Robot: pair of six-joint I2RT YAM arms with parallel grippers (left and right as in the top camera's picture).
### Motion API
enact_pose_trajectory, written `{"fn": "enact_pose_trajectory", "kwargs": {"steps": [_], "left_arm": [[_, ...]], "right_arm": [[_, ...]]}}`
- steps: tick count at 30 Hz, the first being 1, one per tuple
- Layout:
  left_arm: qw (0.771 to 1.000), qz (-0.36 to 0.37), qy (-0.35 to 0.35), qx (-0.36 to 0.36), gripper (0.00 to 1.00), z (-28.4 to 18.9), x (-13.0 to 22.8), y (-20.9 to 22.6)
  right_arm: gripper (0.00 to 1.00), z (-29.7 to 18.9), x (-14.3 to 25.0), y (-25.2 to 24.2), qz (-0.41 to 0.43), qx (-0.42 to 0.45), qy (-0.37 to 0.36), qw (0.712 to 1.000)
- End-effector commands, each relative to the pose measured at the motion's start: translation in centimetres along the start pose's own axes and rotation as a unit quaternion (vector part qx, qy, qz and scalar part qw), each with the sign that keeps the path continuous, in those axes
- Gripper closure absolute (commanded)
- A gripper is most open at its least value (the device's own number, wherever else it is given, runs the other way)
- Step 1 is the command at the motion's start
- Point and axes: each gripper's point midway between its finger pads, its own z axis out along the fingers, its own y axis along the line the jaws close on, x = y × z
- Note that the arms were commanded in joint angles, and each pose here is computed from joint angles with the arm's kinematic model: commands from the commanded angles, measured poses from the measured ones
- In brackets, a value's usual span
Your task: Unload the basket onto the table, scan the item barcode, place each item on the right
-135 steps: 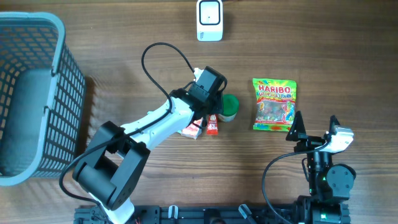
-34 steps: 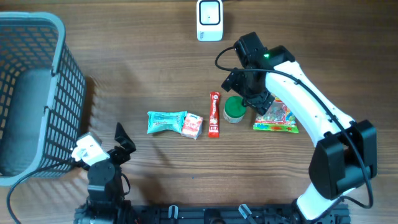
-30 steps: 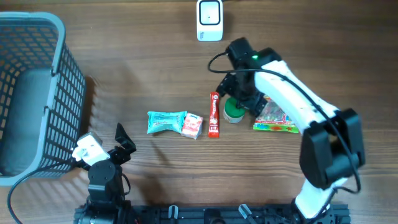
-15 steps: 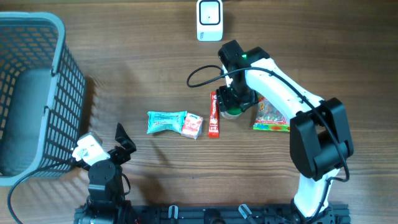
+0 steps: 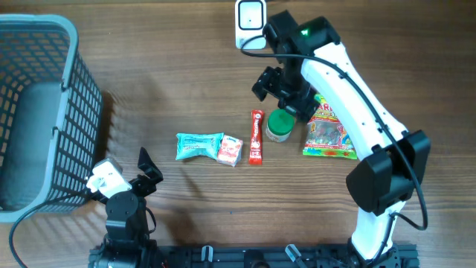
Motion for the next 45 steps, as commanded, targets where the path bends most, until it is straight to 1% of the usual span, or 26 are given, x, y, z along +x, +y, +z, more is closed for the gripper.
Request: {"fn": "enact_pose_trajectory", "kwargs": {"steps": [1, 2, 3, 8, 13, 16, 18, 20, 21, 23, 24, 26, 27, 29, 30, 31, 32, 33, 35, 36, 39, 40, 41, 42, 44, 45], "left_arm": [[1.000, 0.000, -0.003, -0.004, 0.00, 0.0, 0.0, 0.1], [1.000, 0.000, -0.003, -0.004, 0.00, 0.0, 0.0, 0.1], [1.000, 0.000, -0.003, -0.004, 0.00, 0.0, 0.0, 0.1], [1.000, 0.000, -0.003, -0.004, 0.00, 0.0, 0.0, 0.1], [1.000, 0.000, -0.003, -0.004, 0.00, 0.0, 0.0, 0.1], [1.000, 0.000, -0.003, -0.004, 0.00, 0.0, 0.0, 0.1], [1.000, 0.000, -0.003, -0.004, 0.00, 0.0, 0.0, 0.1], [1.000, 0.000, -0.003, -0.004, 0.00, 0.0, 0.0, 0.1], [1.000, 0.000, -0.003, -0.004, 0.00, 0.0, 0.0, 0.1], [1.000, 0.000, -0.003, -0.004, 0.00, 0.0, 0.0, 0.1], [1.000, 0.000, -0.003, -0.004, 0.00, 0.0, 0.0, 0.1], [1.000, 0.000, -0.003, -0.004, 0.00, 0.0, 0.0, 0.1], [1.000, 0.000, -0.003, -0.004, 0.00, 0.0, 0.0, 0.1], [1.000, 0.000, -0.003, -0.004, 0.00, 0.0, 0.0, 0.1], [1.000, 0.000, -0.003, -0.004, 0.00, 0.0, 0.0, 0.1], [1.000, 0.000, -0.003, -0.004, 0.00, 0.0, 0.0, 0.1], [1.000, 0.000, -0.003, -0.004, 0.00, 0.0, 0.0, 0.1], [1.000, 0.000, -0.003, -0.004, 0.00, 0.0, 0.0, 0.1], [1.000, 0.000, -0.003, -0.004, 0.00, 0.0, 0.0, 0.1], [1.000, 0.000, -0.003, -0.004, 0.00, 0.0, 0.0, 0.1], [1.000, 0.000, -0.003, -0.004, 0.00, 0.0, 0.0, 0.1], [1.000, 0.000, -0.003, -0.004, 0.00, 0.0, 0.0, 0.1], [1.000, 0.000, -0.003, -0.004, 0.00, 0.0, 0.0, 0.1], [1.000, 0.000, -0.003, -0.004, 0.00, 0.0, 0.0, 0.1], [1.000, 0.000, -0.003, -0.004, 0.00, 0.0, 0.0, 0.1], [1.000, 0.000, -0.003, -0.004, 0.00, 0.0, 0.0, 0.1]], "right_arm": [[0.00, 1.7, 1.0, -2.4, 0.304, 0.059, 0.014, 0.951], [0.00, 2.4, 1.1, -2.8, 0.343, 0.071, 0.011, 0.937], [0.00, 3.7, 0.4, -2.4, 0.355, 0.059, 0.004, 0.933], [0.00, 7.1, -2.0, -0.5, 0.351, 0.005, -0.030, 0.936], [0.00, 10.5, -3.1, -1.3, 0.341, 0.002, -0.058, 0.938], [0.21, 11.8, -3.4, -2.4, 0.282, 0.018, -0.071, 0.957], [0.22, 11.8, -3.5, -2.0, 0.233, 0.013, -0.070, 0.970], [0.29, 11.8, -3.5, -1.5, 0.153, 0.009, -0.065, 0.986], [0.30, 11.7, -3.3, -1.2, 0.104, 0.007, -0.057, 0.993], [0.30, 11.4, -2.5, -0.3, -0.032, -0.006, -0.032, 0.999], [0.30, 11.2, -2.0, 0.2, -0.105, -0.017, -0.018, 0.994], [0.30, 10.8, -0.8, 1.0, -0.254, -0.040, 0.008, 0.966], [0.30, 10.8, -0.6, 0.8, -0.299, -0.040, 0.013, 0.953], [0.28, 10.8, -0.9, 0.1, -0.424, -0.023, 0.005, 0.905], [0.26, 10.9, -0.8, -0.1, -0.459, -0.018, 0.007, 0.888], [0.19, 10.9, -0.7, -0.8, -0.520, -0.008, 0.015, 0.854], [0.12, 10.9, -1.0, -1.1, -0.543, 0.002, 0.011, 0.840], [0.07, 10.8, -2.0, -1.5, -0.556, 0.029, -0.007, 0.831], [0.00, 10.2, -5.0, -2.9, -0.554, 0.112, -0.059, 0.823], [0.00, 9.7, -5.0, -3.1, -0.551, 0.120, -0.056, 0.824], [0.00, 5.7, -3.6, -2.2, -0.462, 0.089, -0.041, 0.882], [0.00, 4.3, -2.7, -1.4, -0.435, 0.062, -0.032, 0.898], [0.00, 2.3, -0.5, 0.1, -0.393, 0.001, 0.002, 0.920], [0.00, 0.9, 2.0, 2.4, -0.278, -0.074, 0.055, 0.956], [0.00, 0.9, 2.3, 2.3, -0.214, -0.071, 0.068, 0.972], [0.00, 0.9, 2.7, 1.2, -0.141, -0.046, 0.085, 0.985]]}}
